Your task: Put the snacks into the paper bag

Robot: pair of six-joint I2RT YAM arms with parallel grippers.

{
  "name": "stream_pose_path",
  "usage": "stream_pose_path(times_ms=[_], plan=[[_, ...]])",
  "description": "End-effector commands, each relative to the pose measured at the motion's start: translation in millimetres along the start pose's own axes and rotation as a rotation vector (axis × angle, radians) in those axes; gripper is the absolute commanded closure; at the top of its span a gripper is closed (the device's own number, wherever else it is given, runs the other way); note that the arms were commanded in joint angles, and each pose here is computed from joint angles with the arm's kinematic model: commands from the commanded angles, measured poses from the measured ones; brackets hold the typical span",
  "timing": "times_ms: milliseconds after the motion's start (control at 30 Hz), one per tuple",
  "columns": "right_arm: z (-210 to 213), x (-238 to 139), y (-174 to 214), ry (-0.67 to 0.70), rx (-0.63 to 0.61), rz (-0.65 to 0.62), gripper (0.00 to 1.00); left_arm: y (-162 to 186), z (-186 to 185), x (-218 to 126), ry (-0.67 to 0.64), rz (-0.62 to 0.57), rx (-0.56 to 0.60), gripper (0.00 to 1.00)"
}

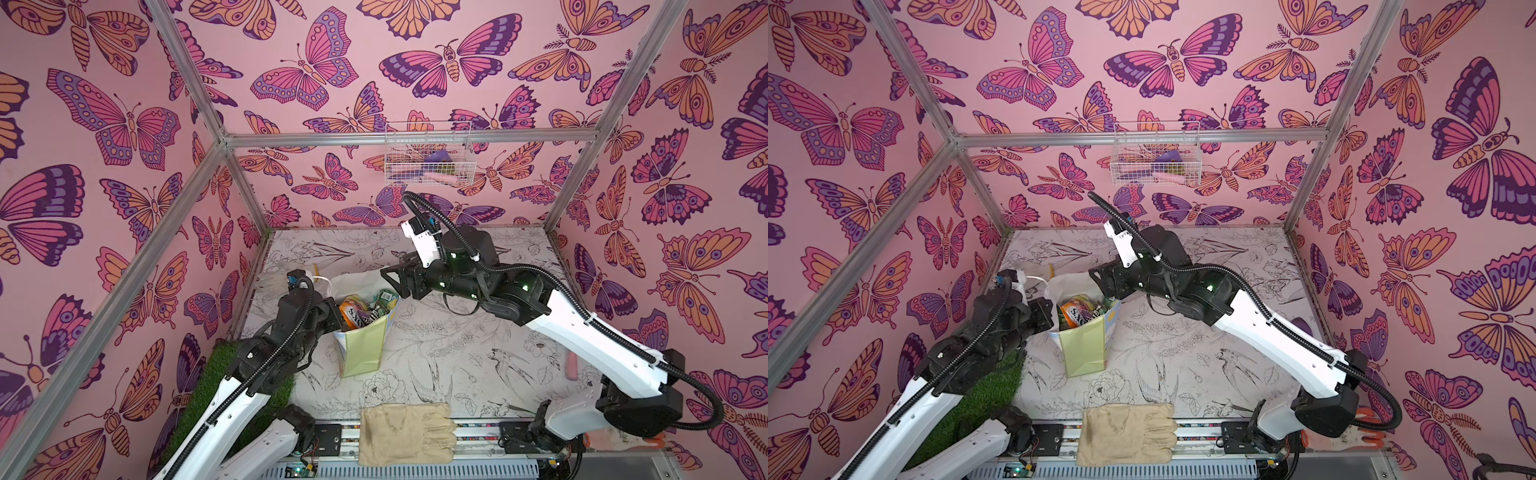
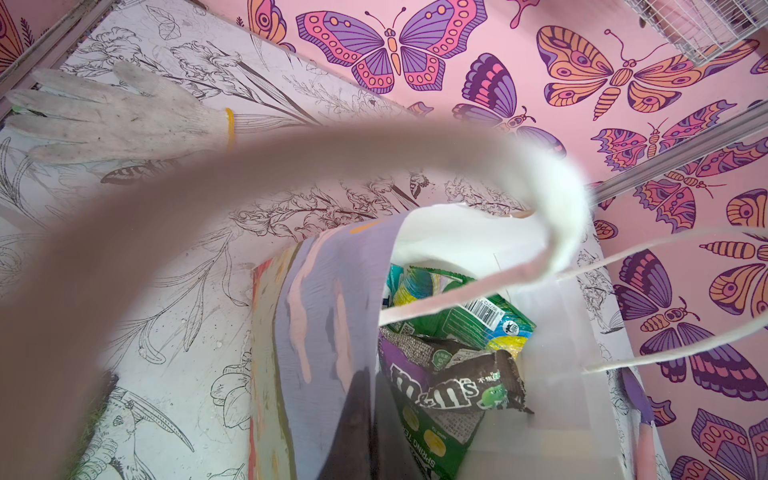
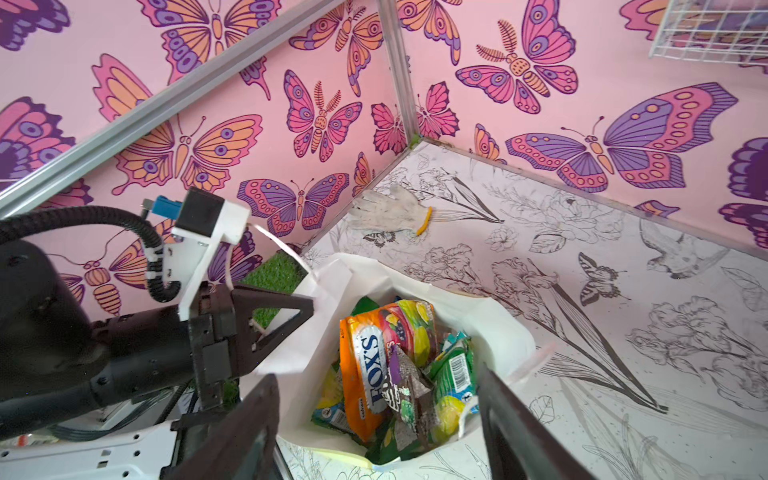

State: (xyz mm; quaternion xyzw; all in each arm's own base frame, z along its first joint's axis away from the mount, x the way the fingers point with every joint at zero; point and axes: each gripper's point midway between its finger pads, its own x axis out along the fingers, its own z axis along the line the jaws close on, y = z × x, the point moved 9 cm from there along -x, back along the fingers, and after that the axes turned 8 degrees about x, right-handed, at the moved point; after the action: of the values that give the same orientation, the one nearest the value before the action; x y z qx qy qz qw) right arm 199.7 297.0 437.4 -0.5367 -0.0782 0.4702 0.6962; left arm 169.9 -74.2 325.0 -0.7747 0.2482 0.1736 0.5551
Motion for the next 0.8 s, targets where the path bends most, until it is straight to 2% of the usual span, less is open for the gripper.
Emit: stream_pose_path(times_ms=[0,233,567,767], plan=[[-13.3,-5.8,3.2,0.093,0.034,0.015,0.25,-13.3,-3.0,-10.2,0.037,-0.094,-0.029,1.0],[-33.2,-2.3,11.5,0.127,0.116,0.06,0.23,-13.5,-3.2,-10.6,0.04,-0.095,-0.03,1.0],[-39.2,19.3,19.5,0.018,0.203,0.109,0.24,-13.1,-3.4,-9.4,0.039,-0.09,-0.032,1.0],[-41.8,38.0,20.1,-0.045,0.245,0.123,0.3,-13.0,-3.0,-10.1,0.039,-0.094,-0.033,1.0]])
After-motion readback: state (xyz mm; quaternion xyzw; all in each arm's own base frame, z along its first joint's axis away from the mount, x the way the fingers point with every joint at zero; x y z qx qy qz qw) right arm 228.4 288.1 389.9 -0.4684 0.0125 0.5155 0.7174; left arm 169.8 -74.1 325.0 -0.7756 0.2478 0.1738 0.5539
